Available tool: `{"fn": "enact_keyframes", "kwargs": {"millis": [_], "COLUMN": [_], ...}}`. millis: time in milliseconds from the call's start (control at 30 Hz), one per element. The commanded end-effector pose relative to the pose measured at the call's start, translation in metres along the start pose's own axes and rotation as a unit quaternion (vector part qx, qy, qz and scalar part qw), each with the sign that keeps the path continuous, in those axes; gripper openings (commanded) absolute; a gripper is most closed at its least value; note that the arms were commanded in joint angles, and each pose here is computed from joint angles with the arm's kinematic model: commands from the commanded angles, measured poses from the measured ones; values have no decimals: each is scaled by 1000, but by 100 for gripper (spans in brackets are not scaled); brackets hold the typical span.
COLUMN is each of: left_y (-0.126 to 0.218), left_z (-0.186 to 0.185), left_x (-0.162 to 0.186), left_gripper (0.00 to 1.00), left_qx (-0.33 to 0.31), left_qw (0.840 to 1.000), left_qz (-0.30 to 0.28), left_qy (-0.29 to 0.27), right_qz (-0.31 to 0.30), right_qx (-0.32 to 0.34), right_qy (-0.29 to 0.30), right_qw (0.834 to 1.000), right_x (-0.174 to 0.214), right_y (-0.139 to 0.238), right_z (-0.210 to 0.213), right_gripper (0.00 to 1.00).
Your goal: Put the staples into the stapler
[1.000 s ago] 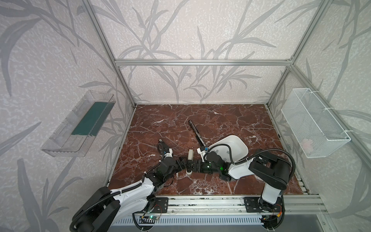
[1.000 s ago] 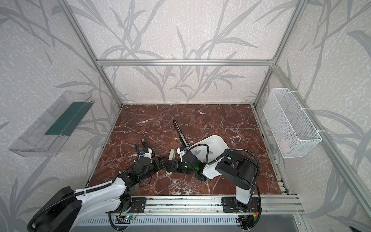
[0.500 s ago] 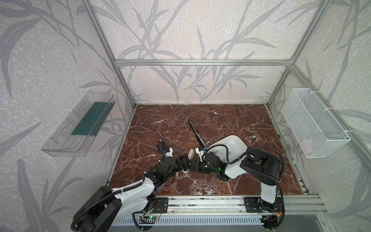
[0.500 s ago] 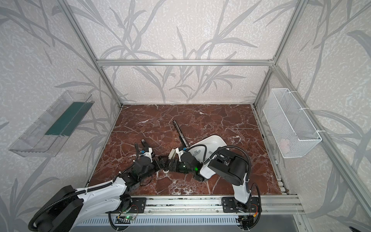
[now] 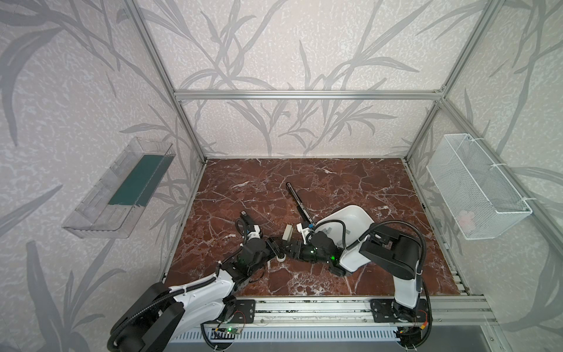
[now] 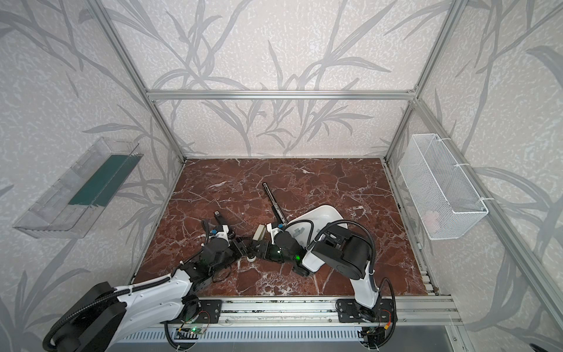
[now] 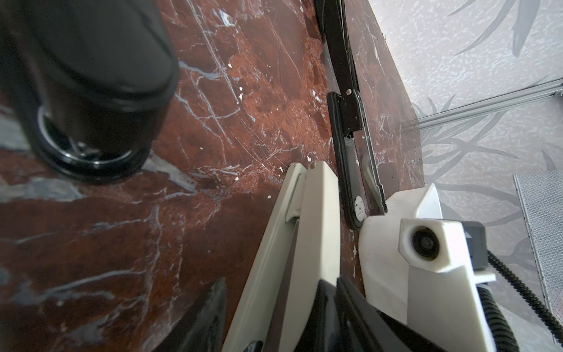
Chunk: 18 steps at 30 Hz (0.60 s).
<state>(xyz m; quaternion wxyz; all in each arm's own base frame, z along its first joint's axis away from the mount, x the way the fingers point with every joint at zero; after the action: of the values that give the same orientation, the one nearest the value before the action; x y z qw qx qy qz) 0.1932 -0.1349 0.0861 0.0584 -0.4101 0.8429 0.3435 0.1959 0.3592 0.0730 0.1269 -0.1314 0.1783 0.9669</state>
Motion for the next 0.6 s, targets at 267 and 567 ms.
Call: {"fn": "enact_keyframes", "kwargs": {"millis": [267, 567], "left_y": [9, 20], "left_z": [18, 22], "left_x": [-3, -12], "left_gripper": [51, 52], "left_qx": [-27, -42], "left_qw": [999, 997], "left_qz": [-31, -61], "left_qy": [17, 16], "right_qz": [-34, -28], "right_qx": [13, 15], "right_qy": [-29, -37], "right_qw": [999, 999], "right_x": [-8, -9], "right_y": [-11, -20], "right_z": [-8, -1], "right_gripper": [54, 60]}}
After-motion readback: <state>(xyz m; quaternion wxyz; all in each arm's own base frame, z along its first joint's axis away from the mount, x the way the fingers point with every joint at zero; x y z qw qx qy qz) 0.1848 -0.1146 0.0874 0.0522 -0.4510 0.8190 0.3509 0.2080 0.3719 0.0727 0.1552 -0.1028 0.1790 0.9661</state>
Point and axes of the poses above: each gripper's point midway between its finger pads, its own y axis back along the fingers, its own z axis along the line the jaws close on, x = y × z, the point moved 6 cm from there along y, back along the fingers, and after that the axes turned 3 degrees about y, right-handed, at the moved point
